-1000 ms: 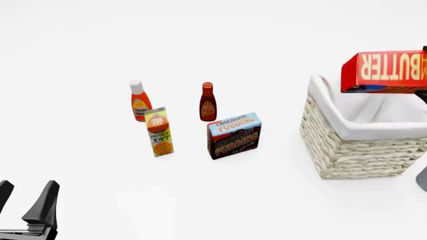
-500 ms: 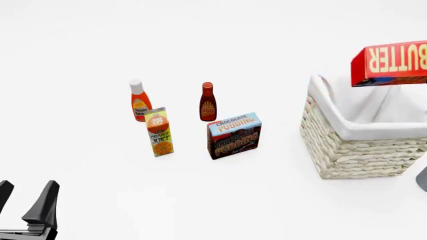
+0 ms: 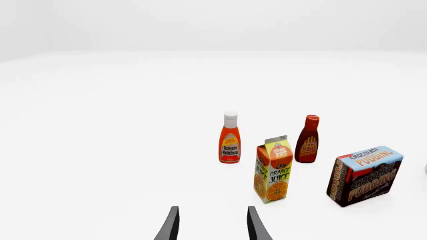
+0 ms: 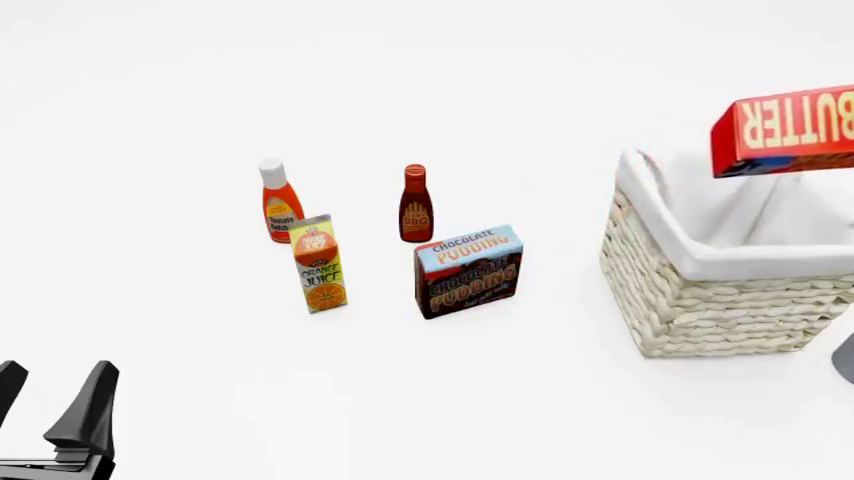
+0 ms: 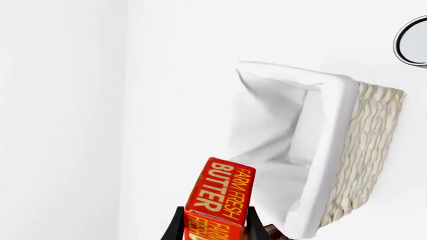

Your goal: Pick the butter and place it in the basket.

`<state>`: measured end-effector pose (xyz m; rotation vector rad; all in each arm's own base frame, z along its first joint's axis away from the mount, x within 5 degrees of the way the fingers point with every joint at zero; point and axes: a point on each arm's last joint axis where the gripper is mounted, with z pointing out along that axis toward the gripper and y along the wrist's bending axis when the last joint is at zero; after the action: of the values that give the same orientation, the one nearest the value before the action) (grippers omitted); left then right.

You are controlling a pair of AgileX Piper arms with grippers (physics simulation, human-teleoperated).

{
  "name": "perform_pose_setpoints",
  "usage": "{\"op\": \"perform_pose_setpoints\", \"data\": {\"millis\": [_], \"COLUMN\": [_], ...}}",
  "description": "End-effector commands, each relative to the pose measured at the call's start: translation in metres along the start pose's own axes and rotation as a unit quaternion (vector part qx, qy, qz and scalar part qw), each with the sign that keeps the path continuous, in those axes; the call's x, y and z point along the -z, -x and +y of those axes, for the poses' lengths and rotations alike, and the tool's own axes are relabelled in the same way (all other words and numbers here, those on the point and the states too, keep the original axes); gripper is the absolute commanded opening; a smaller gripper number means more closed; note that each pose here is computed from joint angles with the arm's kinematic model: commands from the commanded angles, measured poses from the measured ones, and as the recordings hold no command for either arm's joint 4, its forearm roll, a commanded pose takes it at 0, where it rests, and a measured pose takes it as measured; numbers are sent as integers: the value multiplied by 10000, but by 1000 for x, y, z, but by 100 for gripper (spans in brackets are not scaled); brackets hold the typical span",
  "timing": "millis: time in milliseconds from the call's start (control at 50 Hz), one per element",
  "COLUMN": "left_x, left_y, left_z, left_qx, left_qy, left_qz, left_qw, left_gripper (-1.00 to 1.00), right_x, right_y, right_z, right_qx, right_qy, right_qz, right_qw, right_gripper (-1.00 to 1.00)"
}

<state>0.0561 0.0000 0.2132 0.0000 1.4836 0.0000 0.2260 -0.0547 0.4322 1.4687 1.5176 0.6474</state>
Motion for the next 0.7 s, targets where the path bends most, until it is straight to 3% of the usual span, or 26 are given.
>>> {"op": "perform_pose_setpoints", "data": {"millis": [20, 700], "left_x": [0, 0], "left_y": [0, 0], "left_z": [0, 0], "left_qx": [0, 0], "left_qy": [0, 0], "left_qz": [0, 0], "left_qw": [10000, 10000], "left_gripper": [100, 100], "right_x": [0, -34], "right_y": [6, 26], "right_z": [7, 15], "right_qx": [-107, 5], "right_qy": [144, -19], "right_qz": [-89, -334], "right_qw": [9998, 9994], "right_gripper": [-100, -100]}}
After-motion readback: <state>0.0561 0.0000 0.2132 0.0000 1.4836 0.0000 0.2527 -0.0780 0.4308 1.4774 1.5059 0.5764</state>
